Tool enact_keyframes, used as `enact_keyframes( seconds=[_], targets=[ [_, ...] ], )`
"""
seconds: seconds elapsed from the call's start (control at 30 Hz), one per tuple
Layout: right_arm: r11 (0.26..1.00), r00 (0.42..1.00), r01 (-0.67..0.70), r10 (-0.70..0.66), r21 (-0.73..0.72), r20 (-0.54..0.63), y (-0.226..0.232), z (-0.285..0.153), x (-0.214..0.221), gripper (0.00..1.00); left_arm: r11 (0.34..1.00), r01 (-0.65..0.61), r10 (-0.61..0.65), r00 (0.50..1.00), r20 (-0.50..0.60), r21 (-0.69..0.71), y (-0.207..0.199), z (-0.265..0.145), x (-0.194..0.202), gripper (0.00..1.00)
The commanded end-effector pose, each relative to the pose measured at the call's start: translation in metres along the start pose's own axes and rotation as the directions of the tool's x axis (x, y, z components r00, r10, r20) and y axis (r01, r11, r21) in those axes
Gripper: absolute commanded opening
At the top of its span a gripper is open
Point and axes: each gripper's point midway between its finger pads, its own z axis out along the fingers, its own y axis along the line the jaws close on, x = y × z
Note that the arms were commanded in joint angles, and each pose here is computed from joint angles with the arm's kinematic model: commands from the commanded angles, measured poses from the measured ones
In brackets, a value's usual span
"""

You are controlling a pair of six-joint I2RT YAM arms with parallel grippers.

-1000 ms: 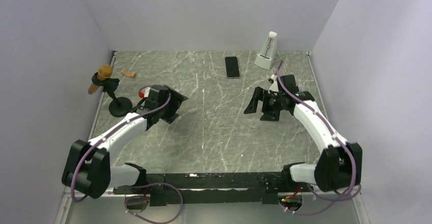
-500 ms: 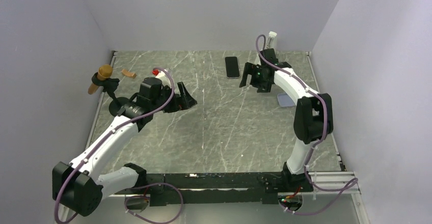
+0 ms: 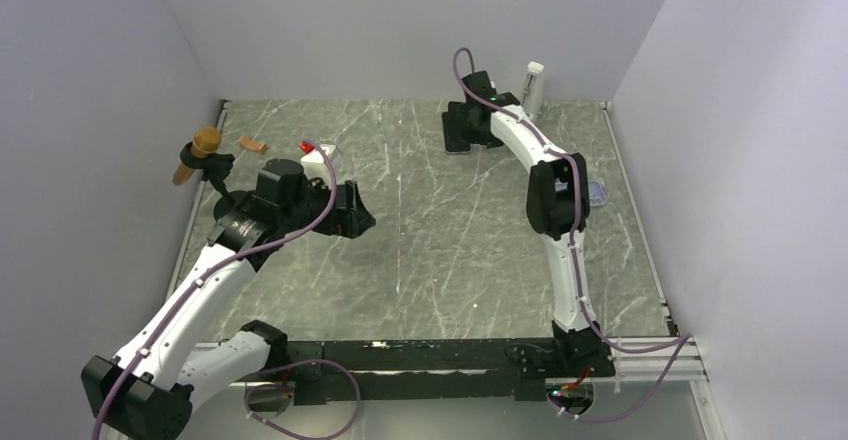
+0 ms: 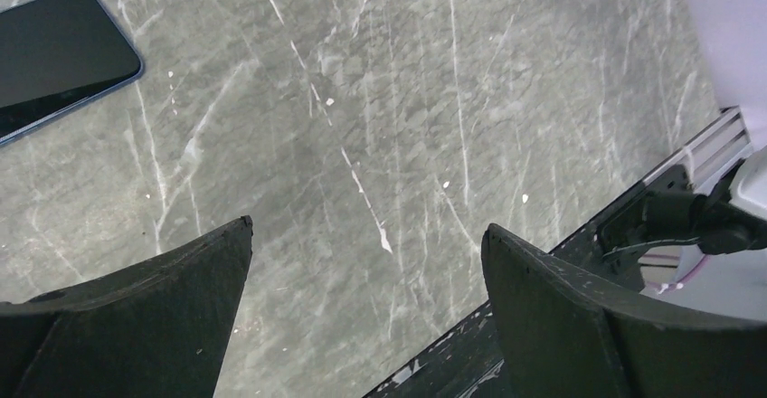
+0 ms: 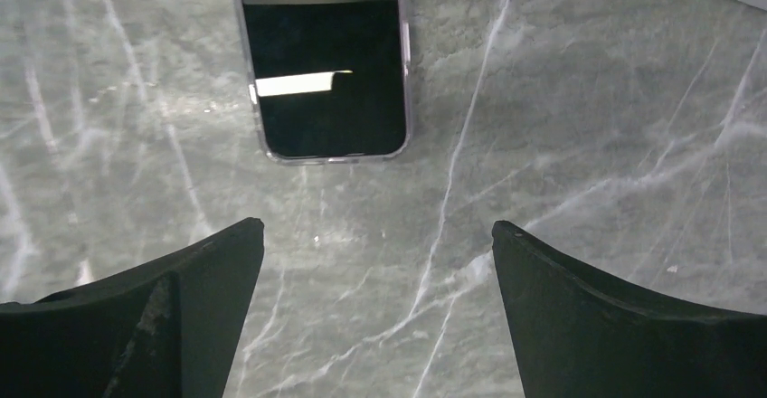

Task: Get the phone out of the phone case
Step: Move the phone to the center of the board.

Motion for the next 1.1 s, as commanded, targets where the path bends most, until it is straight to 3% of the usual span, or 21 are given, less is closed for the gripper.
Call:
enact_keyframes(
  seconds=[0.0,0.57,1.07],
  targets=[
    [0.986,0.991,0.115,-0.121,0.118,0.05,-0.01,0.009,-0.014,1.0,0.995,-0.093,0.093,0.995,-0.035,0.021,-0.003,-0.003,-0.004,0.99],
    [0.982,0.986,0.166,-0.163,-0.089,0.043,0.018,0.06,-0.01,1.0,0.991,-0.135,0.135,0.989,-0.059,-0.008,0.0,-0.004,-0.013,0.99],
    [0.983,0.984,0.177,-0.178,0.051,0.014,0.001,0.085,0.0,0.99,0.992,-0.128,0.126,0.989,-0.077,-0.015,0.003,-0.005,-0.005,0.99]
  ],
)
